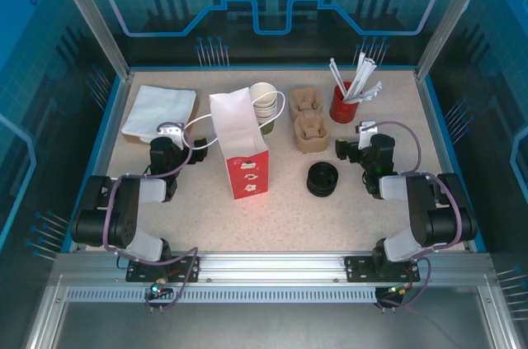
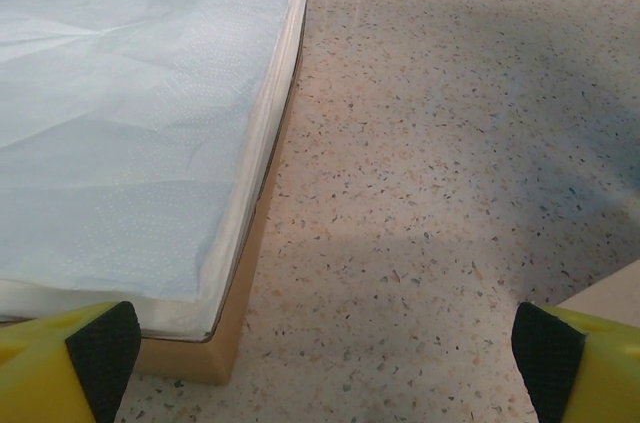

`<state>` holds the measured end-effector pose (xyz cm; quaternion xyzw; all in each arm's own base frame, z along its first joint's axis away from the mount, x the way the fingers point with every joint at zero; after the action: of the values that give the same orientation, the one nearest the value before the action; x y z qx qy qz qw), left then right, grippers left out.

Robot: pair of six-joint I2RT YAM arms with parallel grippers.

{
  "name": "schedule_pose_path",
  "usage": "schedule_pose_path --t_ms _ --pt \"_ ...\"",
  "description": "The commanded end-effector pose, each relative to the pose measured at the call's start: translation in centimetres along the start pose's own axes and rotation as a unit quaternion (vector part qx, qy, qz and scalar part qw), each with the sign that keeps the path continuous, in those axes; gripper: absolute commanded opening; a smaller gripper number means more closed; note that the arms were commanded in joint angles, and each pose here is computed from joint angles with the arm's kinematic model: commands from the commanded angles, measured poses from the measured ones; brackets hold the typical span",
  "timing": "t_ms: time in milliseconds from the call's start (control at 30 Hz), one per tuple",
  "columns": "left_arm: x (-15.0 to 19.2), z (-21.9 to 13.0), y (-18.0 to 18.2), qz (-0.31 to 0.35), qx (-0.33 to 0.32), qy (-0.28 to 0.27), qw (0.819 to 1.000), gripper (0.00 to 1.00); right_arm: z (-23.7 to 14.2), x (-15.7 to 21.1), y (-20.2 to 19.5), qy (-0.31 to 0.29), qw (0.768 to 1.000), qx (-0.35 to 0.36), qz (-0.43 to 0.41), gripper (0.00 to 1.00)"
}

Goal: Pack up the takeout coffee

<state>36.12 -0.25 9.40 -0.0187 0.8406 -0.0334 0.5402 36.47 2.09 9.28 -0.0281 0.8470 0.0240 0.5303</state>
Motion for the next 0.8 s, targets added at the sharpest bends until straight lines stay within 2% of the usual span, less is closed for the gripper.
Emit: schedule_pose_path --t_ms 0,133,267,400,500,667,767 --pt "-1.0 0.0 0.4 -0.004 -0.008 -0.023 1.0 0.99 -0.1 -1.3 0.4 -0.027 1.0 -0.008 -0.009 1.0" --pt "-1.3 -0.2 0.7 -0.009 -0.02 -0.026 0.999 0.99 -0.2 -1.5 0.2 -0.028 1.0 0.001 -0.008 1.0" --pt "-2.7 -2.2 1.2 -0.021 -0.046 -0.022 0.998 0.99 -1.7 -3.0 -0.6 -0.029 0.999 0.027 0.009 1.0" --pt "-2.3 -5.5 2.1 -0.031 -0.085 0.014 0.996 0.99 -4.2 -3.6 -0.8 -0.022 0.999 0.037 0.02 1.0" --pt "-2.4 -8.5 3.4 -0.085 -0.132 -0.009 0.988 0.99 -6.6 -4.2 -0.9 -0.02 0.998 0.04 0.037 1.0" --pt "-3.1 -13.4 4.3 -0.16 -0.179 0.015 0.971 0.99 -10.5 -5.7 -0.7 0.016 0.995 0.039 0.094 1.0" --pt "-4.7 -16.3 4.2 -0.17 -0.191 0.045 0.966 0.99 -12.6 -6.9 -0.1 0.036 0.99 0.024 0.131 1.0"
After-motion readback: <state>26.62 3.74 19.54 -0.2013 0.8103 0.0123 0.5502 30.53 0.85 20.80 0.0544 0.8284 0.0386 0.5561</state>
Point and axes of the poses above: each hand's point on the last joint's axis, 136 mm out from that joint toward the fingers, its own z axis out along the fingers, its own y axis along the line the jaws close on, x = y × z, the point moved 3 cm from there along -z, back along the fingers, and after that the axes turned 3 degrees about z, right-handed, at the moved point
